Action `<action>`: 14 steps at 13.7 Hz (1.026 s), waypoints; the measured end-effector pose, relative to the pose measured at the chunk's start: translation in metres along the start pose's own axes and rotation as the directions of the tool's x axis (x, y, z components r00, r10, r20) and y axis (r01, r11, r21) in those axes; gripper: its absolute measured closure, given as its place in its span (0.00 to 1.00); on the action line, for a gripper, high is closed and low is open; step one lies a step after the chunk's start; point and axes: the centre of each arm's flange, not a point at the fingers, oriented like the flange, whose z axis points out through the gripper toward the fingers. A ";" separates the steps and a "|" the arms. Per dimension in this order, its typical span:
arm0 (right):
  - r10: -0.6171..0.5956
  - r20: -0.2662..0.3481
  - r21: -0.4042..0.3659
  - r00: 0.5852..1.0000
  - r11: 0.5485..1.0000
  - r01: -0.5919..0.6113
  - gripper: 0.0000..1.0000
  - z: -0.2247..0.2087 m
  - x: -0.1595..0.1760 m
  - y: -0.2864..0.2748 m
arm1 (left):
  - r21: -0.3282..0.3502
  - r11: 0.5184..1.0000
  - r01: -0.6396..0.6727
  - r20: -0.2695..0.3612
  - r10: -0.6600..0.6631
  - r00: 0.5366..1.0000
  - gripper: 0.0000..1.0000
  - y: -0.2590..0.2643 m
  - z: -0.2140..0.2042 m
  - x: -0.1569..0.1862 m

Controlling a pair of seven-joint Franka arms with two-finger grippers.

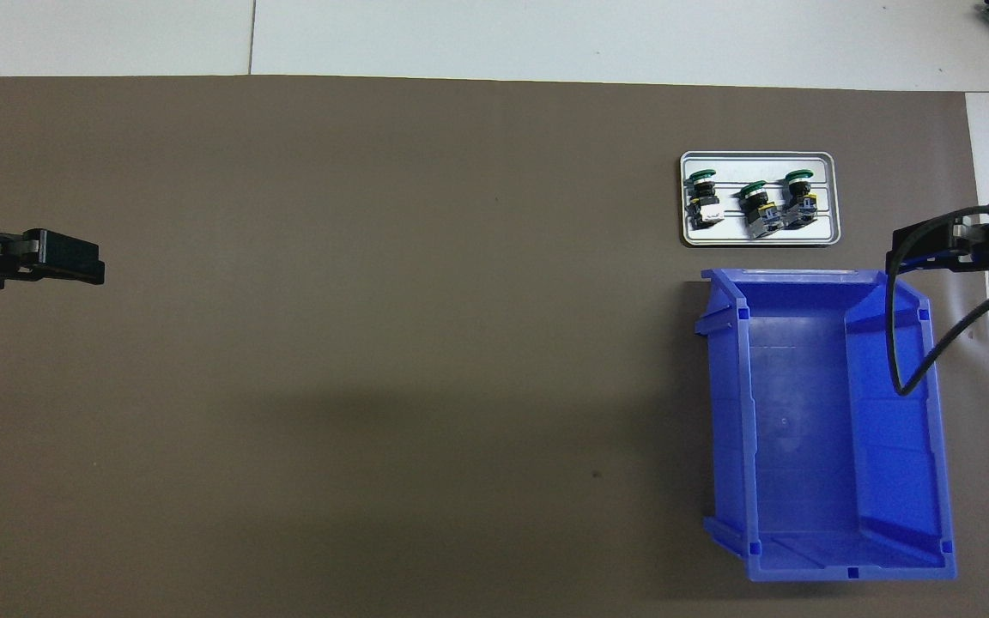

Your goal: Place and press button with both arms

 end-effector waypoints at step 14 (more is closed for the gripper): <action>-0.001 -0.006 0.001 1.000 1.000 0.001 0.02 0.002 0.001 -0.001 | 0.000 1.000 0.000 0.000 0.000 1.000 0.00 0.000 0.000 0.000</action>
